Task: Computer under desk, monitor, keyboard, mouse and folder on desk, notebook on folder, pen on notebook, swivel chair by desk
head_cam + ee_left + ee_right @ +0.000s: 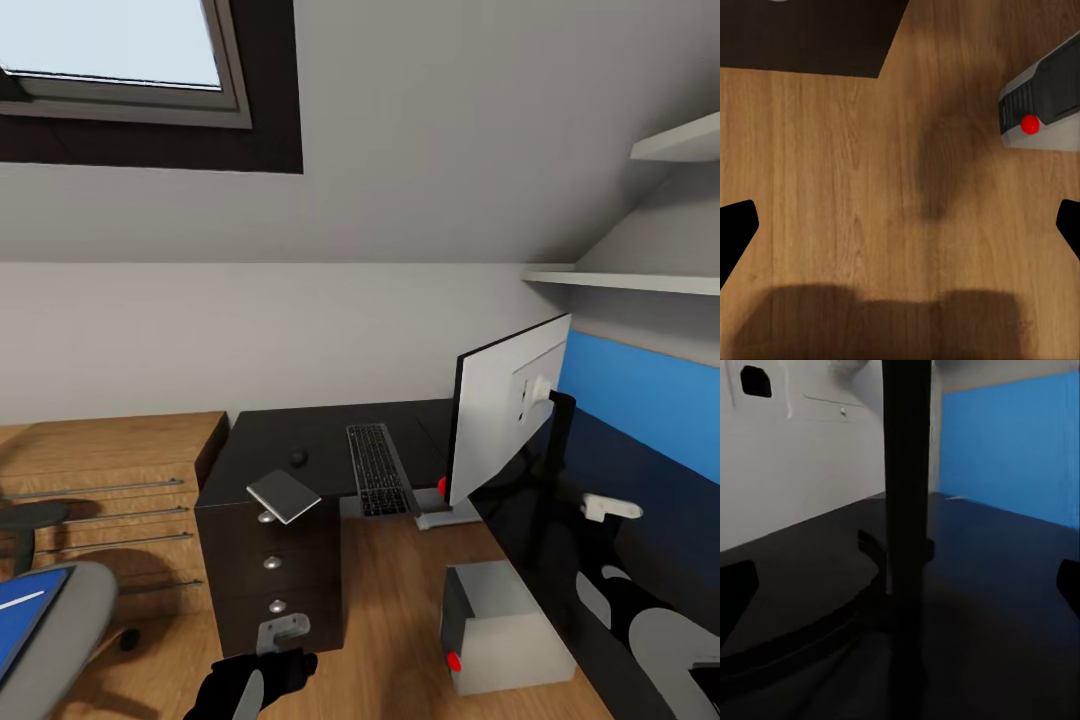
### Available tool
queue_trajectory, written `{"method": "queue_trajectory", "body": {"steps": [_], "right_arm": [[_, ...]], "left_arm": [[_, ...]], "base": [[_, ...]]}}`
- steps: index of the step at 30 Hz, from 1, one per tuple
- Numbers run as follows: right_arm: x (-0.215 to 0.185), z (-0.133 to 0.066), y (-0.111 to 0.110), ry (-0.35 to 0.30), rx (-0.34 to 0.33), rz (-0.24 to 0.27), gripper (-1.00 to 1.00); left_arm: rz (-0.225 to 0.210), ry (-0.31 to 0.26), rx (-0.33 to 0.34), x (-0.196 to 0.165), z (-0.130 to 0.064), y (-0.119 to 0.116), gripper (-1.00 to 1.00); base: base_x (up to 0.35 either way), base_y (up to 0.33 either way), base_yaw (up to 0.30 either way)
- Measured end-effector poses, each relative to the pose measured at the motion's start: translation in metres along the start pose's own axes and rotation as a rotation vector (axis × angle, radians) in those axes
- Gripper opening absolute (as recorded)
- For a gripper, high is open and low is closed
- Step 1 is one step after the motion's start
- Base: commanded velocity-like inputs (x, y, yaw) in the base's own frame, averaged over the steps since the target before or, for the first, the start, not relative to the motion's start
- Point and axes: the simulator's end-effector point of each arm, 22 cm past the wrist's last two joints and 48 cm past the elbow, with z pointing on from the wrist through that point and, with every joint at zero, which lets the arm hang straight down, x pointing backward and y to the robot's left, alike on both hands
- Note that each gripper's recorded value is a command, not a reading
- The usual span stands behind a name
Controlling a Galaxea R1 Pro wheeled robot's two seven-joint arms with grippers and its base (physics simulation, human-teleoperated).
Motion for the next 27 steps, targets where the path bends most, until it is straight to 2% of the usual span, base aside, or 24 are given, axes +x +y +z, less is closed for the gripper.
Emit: {"method": "queue_trajectory", "body": {"steps": [3,5,11,14,17,18,21,22,26,27], "right_arm": [[-0.001,-0.001,-0.012,-0.013,0.052,-0.001,1.00],[-0.002,-0.002,-0.014,-0.016,0.063,-0.002,1.00],[-0.002,-0.003,-0.016,-0.019,0.078,-0.002,1.00],[-0.001,-0.003,-0.016,-0.019,0.079,-0.001,1.00],[-0.001,-0.003,-0.016,-0.019,0.079,-0.001,1.00],[-0.001,-0.003,-0.016,-0.019,0.079,-0.001,1.00],[-0.001,-0.003,-0.016,-0.019,0.079,-0.002,1.00],[-0.001,-0.003,-0.016,-0.019,0.079,-0.002,1.00],[-0.001,-0.003,-0.016,-0.019,0.078,-0.002,1.00],[-0.001,-0.003,-0.015,-0.019,0.078,-0.002,1.00]], "left_arm": [[0.003,0.015,-0.002,0.006,0.002,0.000,1.00],[0.006,0.020,-0.002,0.009,0.003,0.000,1.00],[0.083,0.037,0.057,0.019,0.004,-0.029,1.00],[0.143,0.047,0.142,0.026,0.002,-0.052,1.00],[0.195,0.057,0.209,0.032,-0.001,-0.064,1.00],[0.235,0.066,0.258,0.037,-0.004,-0.074,1.00],[0.298,0.075,0.337,0.044,-0.011,-0.089,1.00],[0.337,0.072,0.388,0.046,-0.017,-0.098,1.00],[0.418,0.050,0.484,0.045,-0.034,-0.118,1.00],[0.458,0.038,0.522,0.044,-0.042,-0.127,1.00]], "base": [[0.003,-0.002,0.000],[0.001,-0.001,0.000],[0.000,0.000,0.000],[0.000,0.000,0.000],[0.000,0.000,0.000],[0.000,0.000,0.000],[0.000,0.000,0.000],[0.000,0.000,0.000],[0.000,0.000,0.000],[0.000,0.000,0.000]]}}
